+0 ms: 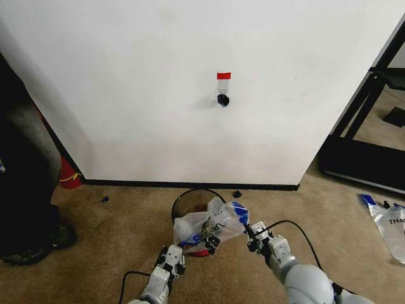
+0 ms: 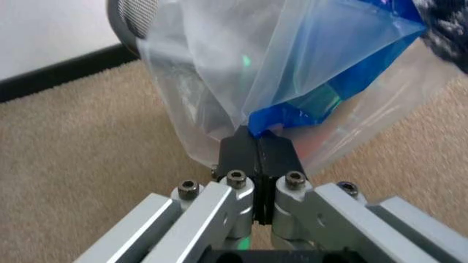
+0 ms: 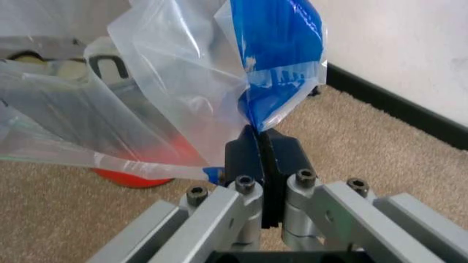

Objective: Pick up the garbage bag from the wall and place it over the trash bin.

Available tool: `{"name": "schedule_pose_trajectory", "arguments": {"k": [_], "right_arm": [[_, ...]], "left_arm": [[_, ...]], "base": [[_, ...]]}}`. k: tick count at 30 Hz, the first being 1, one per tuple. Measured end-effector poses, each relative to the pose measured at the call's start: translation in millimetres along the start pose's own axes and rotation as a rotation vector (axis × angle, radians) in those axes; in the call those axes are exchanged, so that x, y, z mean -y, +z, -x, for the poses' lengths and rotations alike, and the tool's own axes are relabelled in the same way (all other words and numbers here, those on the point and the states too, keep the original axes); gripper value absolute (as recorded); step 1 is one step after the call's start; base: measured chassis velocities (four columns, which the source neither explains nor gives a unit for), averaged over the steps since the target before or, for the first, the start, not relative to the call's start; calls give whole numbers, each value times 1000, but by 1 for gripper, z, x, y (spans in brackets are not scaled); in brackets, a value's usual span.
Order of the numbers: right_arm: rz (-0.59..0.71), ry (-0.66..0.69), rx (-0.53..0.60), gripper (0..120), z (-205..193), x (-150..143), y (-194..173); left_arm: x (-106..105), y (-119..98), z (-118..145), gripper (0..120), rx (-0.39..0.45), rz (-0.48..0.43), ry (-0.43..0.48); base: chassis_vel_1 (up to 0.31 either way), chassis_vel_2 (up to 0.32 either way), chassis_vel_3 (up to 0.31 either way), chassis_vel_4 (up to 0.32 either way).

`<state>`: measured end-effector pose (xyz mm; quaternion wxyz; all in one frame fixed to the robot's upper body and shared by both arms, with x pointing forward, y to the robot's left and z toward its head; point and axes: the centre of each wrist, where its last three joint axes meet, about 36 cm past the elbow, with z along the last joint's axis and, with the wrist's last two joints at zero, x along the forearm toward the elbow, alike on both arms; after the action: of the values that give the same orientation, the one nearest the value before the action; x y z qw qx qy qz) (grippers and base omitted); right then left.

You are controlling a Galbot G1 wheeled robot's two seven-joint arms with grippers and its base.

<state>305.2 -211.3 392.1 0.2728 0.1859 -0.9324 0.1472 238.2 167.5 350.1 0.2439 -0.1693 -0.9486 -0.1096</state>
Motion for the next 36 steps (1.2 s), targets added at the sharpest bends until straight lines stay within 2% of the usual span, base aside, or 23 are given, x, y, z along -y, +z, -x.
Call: {"name": "schedule_pose_trajectory", "arguments": {"k": [14,26,36], "right_arm": [[11,26,-8,0,21,-2,7],[37,39,8,0,44,-11,8],[27,59,-4,0,52,-7,10]], "left_arm": [[2,12,15,0,-4,1,-24],[7,17,31,0,1,-22,-47],[13,19,37,0,0,-34,-49]], "base": [[0,0,0,0],[0,0,0,0],[0,0,0,0]]}}
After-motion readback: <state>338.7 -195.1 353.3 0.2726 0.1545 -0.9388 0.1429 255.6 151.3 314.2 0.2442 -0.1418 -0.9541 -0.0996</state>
